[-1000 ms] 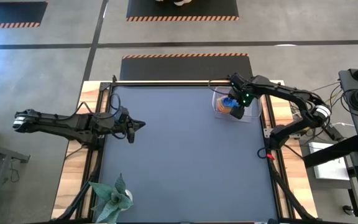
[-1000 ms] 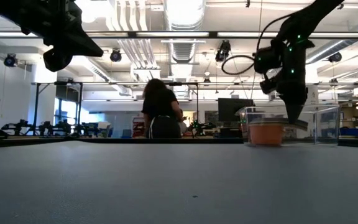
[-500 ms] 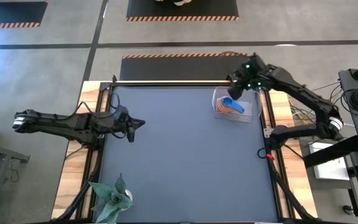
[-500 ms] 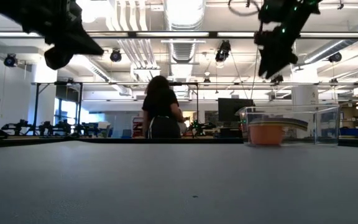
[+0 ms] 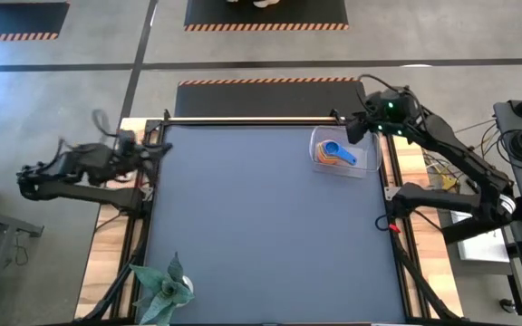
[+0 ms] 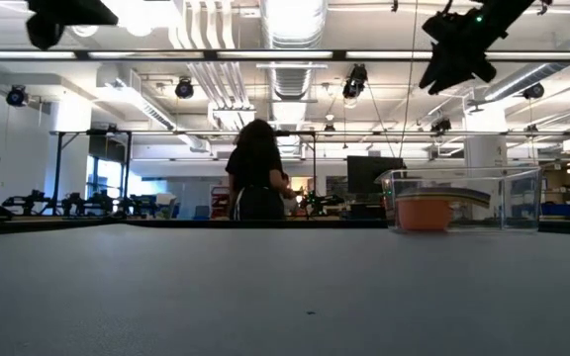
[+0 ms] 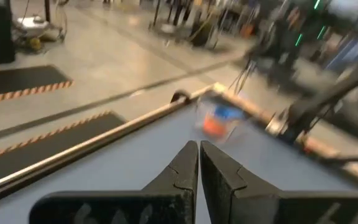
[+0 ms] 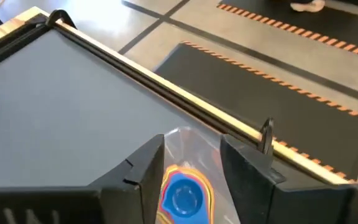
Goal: Nest measuring cups in basket
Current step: Return to Home Position
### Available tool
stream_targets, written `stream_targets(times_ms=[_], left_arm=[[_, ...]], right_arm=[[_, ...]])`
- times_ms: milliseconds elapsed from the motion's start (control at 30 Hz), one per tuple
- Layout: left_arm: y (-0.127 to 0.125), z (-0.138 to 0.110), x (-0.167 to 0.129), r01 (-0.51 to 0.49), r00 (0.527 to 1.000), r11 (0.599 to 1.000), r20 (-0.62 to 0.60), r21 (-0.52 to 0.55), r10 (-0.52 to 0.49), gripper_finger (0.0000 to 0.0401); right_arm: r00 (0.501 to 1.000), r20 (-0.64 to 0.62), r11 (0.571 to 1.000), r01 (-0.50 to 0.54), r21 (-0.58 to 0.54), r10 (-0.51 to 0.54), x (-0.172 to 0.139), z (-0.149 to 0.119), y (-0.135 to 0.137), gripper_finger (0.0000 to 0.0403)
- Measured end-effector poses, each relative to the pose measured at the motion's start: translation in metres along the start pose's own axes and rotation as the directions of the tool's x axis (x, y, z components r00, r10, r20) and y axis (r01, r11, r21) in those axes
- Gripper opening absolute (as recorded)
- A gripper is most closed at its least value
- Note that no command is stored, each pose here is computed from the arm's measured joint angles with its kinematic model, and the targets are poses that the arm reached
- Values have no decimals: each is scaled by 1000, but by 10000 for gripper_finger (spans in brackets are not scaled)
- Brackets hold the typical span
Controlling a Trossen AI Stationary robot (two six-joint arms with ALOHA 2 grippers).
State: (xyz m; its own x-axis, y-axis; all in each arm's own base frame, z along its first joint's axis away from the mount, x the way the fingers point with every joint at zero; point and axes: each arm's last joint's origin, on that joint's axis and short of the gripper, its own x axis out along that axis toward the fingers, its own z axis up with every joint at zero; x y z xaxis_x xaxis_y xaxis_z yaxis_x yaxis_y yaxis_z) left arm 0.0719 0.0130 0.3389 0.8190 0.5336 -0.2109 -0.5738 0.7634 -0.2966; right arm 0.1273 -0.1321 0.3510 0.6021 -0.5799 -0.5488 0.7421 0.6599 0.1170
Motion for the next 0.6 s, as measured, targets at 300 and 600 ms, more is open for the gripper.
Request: stream_targets(times_ms=[300,600], left_arm=[[39,-10,-45,129,979,978,181,-163,-99,0],[53,-19,-57,160,964,980,234,-122,-128,0]], right_arm=[[994,110,997,-19,71,11,-30,-33,-3,78],[934,356,992,-34,122,-12,-92,-68,-6,16]])
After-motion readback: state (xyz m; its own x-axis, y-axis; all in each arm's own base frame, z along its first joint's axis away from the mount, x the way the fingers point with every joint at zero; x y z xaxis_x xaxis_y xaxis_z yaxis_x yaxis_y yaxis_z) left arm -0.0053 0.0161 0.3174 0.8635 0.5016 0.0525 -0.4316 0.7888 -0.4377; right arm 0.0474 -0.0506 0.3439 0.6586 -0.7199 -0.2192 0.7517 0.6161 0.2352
